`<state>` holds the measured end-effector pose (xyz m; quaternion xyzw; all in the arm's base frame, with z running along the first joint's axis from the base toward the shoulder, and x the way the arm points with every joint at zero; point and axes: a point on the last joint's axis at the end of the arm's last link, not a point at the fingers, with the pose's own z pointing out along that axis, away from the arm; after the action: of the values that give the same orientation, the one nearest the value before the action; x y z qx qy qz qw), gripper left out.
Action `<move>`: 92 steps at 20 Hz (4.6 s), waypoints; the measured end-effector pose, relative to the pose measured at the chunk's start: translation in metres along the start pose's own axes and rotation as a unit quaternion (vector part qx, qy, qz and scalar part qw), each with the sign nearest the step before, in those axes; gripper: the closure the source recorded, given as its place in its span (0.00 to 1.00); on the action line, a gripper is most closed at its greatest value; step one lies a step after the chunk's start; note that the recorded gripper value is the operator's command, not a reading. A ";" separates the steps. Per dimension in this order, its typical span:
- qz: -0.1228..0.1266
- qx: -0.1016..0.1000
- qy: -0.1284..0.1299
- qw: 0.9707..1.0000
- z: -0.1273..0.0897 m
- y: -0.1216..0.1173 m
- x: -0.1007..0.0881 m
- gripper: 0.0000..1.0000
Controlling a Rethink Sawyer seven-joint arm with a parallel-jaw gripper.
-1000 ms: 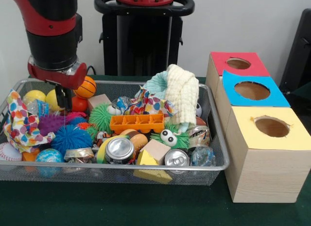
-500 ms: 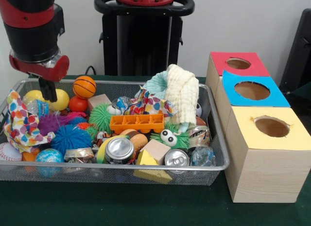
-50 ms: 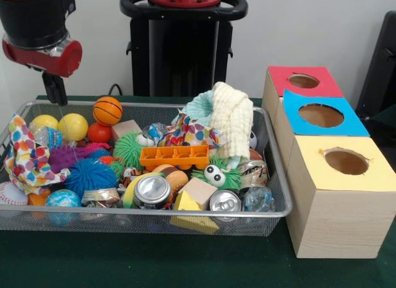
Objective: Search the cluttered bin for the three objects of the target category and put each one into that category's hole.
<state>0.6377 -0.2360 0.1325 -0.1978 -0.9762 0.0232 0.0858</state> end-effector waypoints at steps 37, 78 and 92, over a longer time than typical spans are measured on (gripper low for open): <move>-0.017 0.003 -0.003 1.000 -0.119 0.028 0.022 0.00; -0.019 -0.034 0.008 0.999 0.025 0.027 -0.031 0.00; -0.040 -0.016 -0.015 0.999 0.029 0.031 -0.069 0.00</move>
<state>0.7072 -0.2347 0.0908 -0.1593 -0.9848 0.0069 0.0684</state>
